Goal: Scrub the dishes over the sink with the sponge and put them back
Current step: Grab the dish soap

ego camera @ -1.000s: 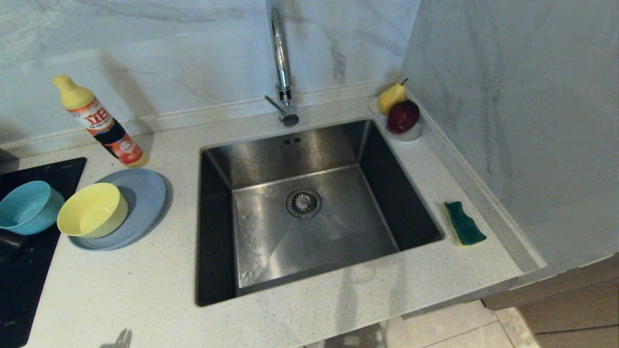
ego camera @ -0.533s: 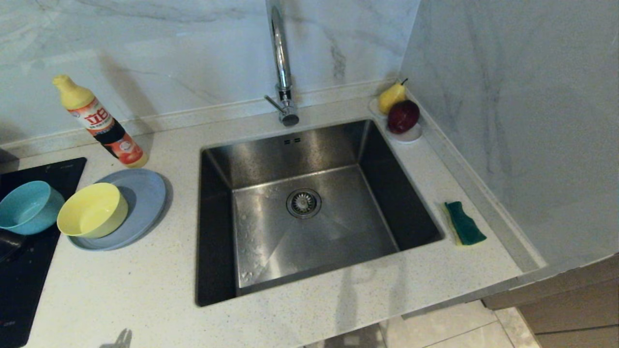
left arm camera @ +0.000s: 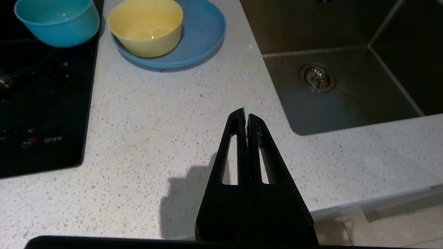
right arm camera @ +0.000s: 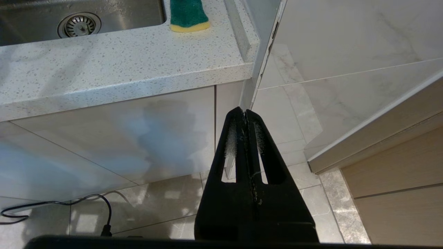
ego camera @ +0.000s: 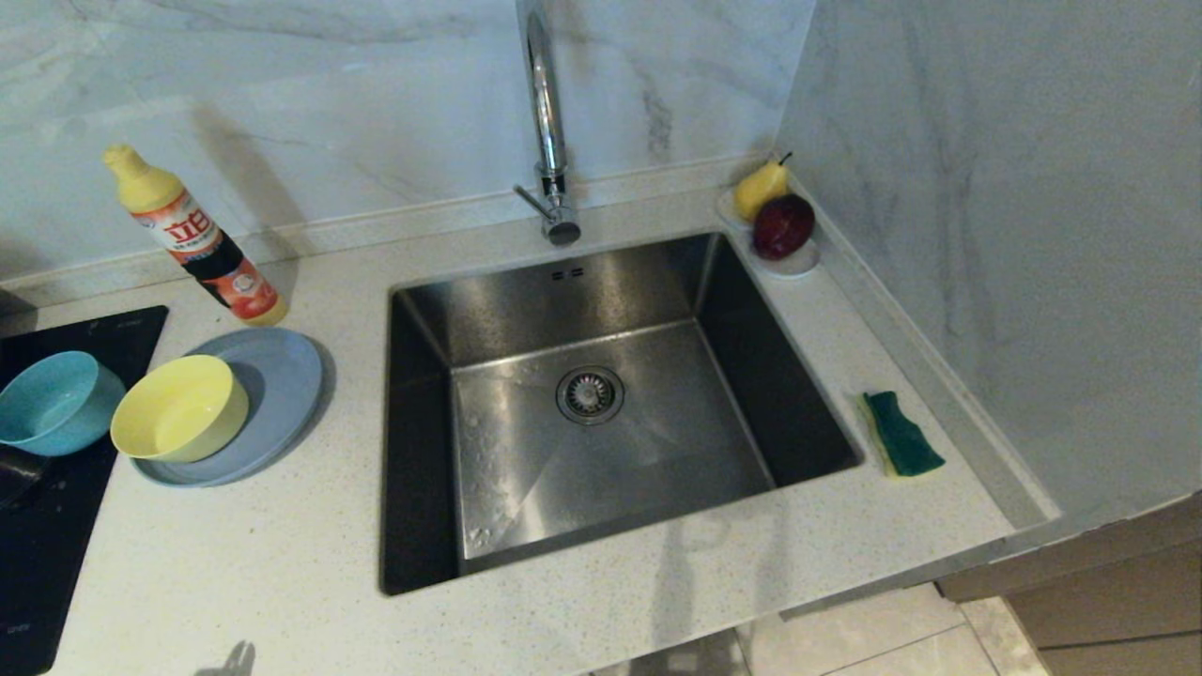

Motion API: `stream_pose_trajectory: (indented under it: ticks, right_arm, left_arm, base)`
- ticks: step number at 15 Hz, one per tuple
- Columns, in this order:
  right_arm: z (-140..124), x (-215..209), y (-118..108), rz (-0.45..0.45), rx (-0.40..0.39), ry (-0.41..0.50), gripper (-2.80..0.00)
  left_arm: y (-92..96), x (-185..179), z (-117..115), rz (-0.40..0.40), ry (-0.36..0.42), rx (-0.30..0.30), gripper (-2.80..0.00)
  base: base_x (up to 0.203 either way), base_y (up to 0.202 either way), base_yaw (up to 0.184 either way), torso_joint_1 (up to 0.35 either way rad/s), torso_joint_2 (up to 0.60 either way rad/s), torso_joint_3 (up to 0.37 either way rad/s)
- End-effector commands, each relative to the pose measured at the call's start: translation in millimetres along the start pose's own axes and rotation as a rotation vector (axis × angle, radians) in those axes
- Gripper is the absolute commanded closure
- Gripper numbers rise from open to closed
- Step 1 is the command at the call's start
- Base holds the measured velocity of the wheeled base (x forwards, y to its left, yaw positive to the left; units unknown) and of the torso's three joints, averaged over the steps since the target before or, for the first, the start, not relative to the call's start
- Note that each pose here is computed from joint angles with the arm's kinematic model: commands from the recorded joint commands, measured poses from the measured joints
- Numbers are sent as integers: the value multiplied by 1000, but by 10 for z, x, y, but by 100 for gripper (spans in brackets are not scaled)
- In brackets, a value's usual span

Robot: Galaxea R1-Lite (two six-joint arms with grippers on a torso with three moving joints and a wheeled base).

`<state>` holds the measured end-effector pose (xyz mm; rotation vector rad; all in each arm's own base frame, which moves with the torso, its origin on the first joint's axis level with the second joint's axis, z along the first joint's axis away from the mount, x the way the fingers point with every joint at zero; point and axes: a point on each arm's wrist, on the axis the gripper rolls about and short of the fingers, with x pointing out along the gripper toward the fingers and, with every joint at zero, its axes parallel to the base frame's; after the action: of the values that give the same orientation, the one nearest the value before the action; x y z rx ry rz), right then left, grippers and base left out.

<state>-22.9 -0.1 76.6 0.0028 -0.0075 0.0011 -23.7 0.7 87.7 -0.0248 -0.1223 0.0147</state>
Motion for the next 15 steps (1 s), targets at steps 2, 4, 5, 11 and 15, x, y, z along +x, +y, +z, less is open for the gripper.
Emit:
stream_pose_trajectory:
  ticks: [2,4,5,11,15]
  right_arm:
    - [0,-1,0,0,0,-3,0]
    - [0,-1,0,0,0,-2,0]
    - [0,-1,0,0,0,-2,0]
    - [-1,-1,0,0,0,-2,0]
    - [-1,-1,0,0,0,-2,0]
  left_arm:
    - [2,21,-104,2,32,-5,0]
    - [2,21,-112,3,40,-5,0]
    - [3,20,-118,3,45,-3,0]
    - [-8,-91,417,-2,58,-11,0]
    - [-37,377,1193,8,171,-74,0]
  base:
    - [0,0,0,0,0,0]
    - [0,0,0,0,0,0]
    - [0,0,0,0,0,0]
    - [0,0,0,0,0,0]
    - [0,0,0,0,0,0]
